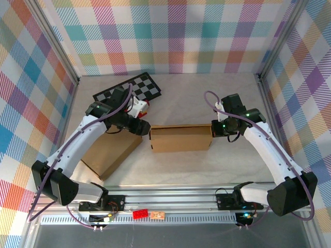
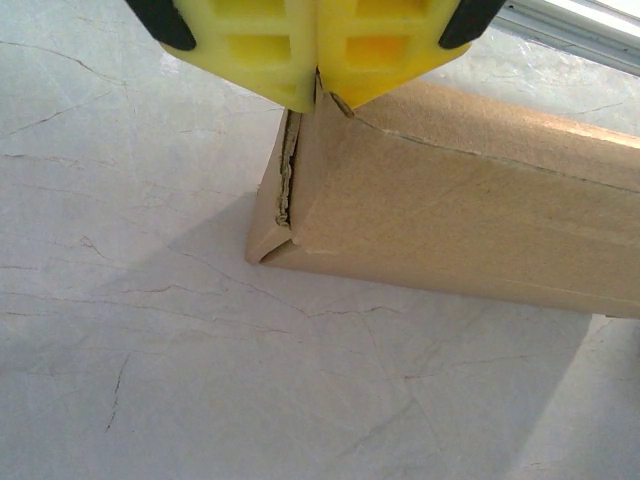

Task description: Fold the paper box

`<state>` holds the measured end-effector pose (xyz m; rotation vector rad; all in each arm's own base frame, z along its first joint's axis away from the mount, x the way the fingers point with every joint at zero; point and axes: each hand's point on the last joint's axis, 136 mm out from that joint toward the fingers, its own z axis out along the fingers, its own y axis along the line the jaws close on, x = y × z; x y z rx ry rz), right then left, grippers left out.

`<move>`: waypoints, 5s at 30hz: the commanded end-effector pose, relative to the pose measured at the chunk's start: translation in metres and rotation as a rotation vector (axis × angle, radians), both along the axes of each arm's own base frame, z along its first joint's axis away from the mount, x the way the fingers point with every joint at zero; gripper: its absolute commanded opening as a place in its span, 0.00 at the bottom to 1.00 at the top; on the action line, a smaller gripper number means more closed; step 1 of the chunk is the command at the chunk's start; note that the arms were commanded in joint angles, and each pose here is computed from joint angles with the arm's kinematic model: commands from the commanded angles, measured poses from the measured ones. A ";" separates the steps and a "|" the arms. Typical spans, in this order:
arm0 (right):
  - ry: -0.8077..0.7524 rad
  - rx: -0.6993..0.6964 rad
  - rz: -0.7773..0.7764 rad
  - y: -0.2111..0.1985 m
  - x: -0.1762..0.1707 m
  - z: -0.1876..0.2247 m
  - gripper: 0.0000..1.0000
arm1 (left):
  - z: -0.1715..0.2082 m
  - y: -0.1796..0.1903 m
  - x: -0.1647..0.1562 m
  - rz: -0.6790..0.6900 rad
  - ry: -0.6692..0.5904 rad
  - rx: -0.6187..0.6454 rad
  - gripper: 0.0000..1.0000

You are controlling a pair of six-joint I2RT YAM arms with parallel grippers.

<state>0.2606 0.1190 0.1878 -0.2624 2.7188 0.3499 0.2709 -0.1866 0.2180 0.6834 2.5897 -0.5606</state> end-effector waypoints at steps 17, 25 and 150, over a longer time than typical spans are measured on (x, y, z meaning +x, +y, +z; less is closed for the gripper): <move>0.052 -0.002 0.011 0.003 -0.007 -0.007 0.00 | -0.013 -0.005 0.011 -0.020 0.026 0.015 0.33; 0.051 -0.002 0.007 0.003 -0.006 -0.008 0.00 | -0.009 -0.009 0.013 -0.014 0.036 -0.006 0.06; -0.072 0.033 0.020 0.013 -0.005 -0.009 0.00 | -0.049 -0.024 -0.034 0.055 0.294 -0.006 0.00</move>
